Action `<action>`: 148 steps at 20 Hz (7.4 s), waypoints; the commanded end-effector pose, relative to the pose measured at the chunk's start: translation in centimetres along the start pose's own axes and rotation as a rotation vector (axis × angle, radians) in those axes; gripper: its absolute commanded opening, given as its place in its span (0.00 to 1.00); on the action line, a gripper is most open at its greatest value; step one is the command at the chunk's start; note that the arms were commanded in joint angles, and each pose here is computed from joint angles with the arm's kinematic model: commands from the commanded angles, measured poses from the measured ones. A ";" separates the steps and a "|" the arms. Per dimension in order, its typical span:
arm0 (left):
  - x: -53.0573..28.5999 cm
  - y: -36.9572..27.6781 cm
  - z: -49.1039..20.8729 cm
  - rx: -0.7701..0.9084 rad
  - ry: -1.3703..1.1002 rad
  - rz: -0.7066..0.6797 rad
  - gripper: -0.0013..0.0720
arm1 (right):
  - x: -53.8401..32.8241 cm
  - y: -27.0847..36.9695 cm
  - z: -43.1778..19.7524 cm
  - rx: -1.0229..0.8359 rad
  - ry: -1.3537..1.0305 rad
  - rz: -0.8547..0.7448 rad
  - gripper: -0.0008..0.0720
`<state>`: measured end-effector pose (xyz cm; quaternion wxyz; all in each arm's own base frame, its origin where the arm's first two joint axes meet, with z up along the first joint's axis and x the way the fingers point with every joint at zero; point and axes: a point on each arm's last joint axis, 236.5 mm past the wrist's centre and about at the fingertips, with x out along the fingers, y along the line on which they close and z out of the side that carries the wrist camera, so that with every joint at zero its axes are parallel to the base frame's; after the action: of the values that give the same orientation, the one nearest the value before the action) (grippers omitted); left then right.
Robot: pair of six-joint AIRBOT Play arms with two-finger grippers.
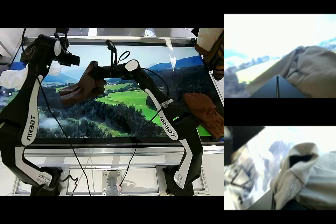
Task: Fold the shirts.
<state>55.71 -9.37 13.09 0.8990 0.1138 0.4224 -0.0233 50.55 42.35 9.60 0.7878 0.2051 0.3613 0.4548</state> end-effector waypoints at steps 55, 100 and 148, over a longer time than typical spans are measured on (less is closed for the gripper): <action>-4.1 -12.4 -0.7 -0.027 0.039 -0.571 0.27 | -10.8 -1.2 3.8 0.372 0.044 0.286 0.51; 4.9 -7.4 -18.2 0.238 0.522 -0.094 0.04 | -9.0 -6.0 -1.6 0.156 0.211 0.022 0.62; 10.5 -0.7 -18.9 -0.100 0.637 -0.295 0.04 | -1.3 -10.7 -5.1 -0.022 0.196 -0.210 0.81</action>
<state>48.15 -3.36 -4.30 0.7275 0.0196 0.6816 -0.0764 52.03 36.48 -0.20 0.7947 0.1086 0.4484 0.3945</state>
